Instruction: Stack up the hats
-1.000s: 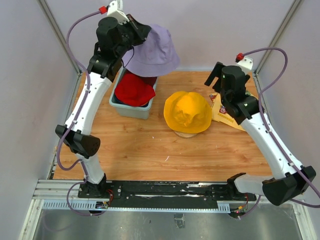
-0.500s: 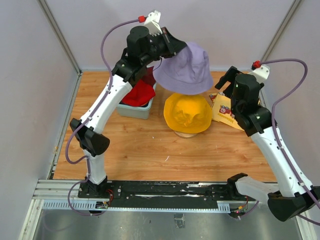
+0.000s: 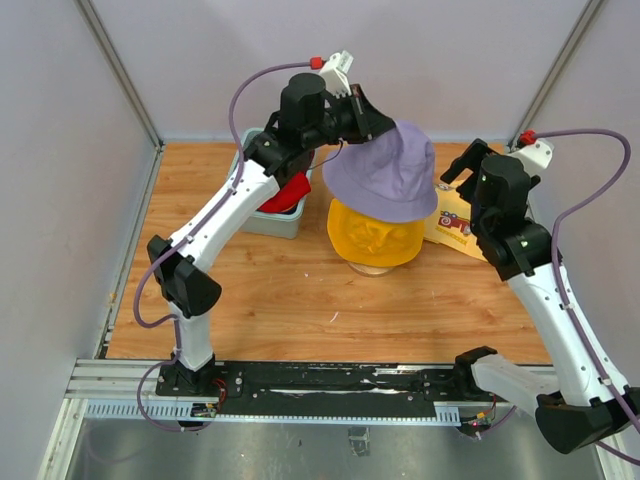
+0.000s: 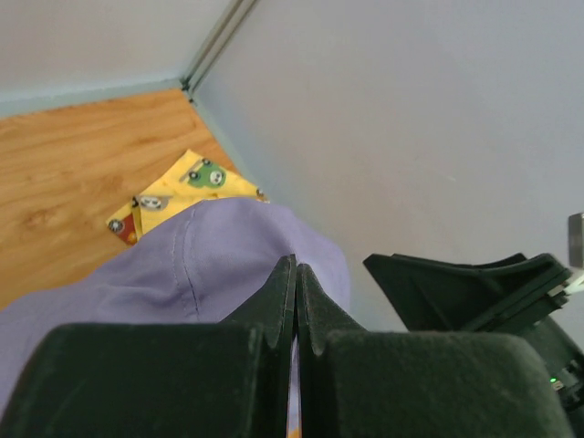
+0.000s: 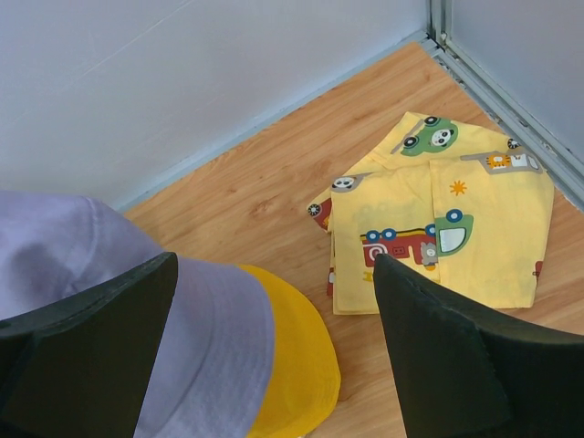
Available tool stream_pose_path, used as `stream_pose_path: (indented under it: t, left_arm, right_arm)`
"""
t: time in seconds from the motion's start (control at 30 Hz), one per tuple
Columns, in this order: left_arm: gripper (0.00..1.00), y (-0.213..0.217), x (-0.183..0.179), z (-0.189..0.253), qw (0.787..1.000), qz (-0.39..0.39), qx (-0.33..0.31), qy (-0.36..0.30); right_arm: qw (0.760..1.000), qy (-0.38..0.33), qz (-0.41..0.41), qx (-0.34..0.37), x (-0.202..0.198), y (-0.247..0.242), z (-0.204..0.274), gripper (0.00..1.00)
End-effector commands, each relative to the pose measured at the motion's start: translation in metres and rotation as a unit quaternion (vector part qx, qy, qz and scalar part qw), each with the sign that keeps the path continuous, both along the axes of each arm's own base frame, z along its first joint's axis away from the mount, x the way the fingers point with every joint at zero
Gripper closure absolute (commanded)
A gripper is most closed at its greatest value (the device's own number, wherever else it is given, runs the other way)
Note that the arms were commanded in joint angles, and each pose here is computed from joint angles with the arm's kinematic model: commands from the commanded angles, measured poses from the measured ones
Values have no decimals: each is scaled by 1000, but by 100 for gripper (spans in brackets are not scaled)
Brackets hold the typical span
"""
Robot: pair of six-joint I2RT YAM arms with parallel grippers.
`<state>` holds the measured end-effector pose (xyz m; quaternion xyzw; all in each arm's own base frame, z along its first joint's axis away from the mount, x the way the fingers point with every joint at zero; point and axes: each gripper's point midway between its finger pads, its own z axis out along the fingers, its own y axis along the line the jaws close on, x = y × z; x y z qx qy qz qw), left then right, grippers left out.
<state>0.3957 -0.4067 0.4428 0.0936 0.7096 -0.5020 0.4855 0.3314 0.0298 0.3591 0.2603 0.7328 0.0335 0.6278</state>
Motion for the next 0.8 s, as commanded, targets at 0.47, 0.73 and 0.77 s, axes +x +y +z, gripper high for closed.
stream_pose_path:
  t: [0.47, 0.73, 0.77]
  left_arm:
    - [99, 5, -47, -32, 999, -49, 12, 21]
    - [100, 9, -61, -72, 996, -66, 27, 54]
    - [99, 10, -63, -78, 996, -66, 29, 58]
  right_arm:
    - [999, 30, -19, -1, 6, -13, -23, 10]
    - [999, 43, -18, -5, 10, -12, -32, 10]
    - [999, 44, -19, -5, 10, -12, -34, 10]
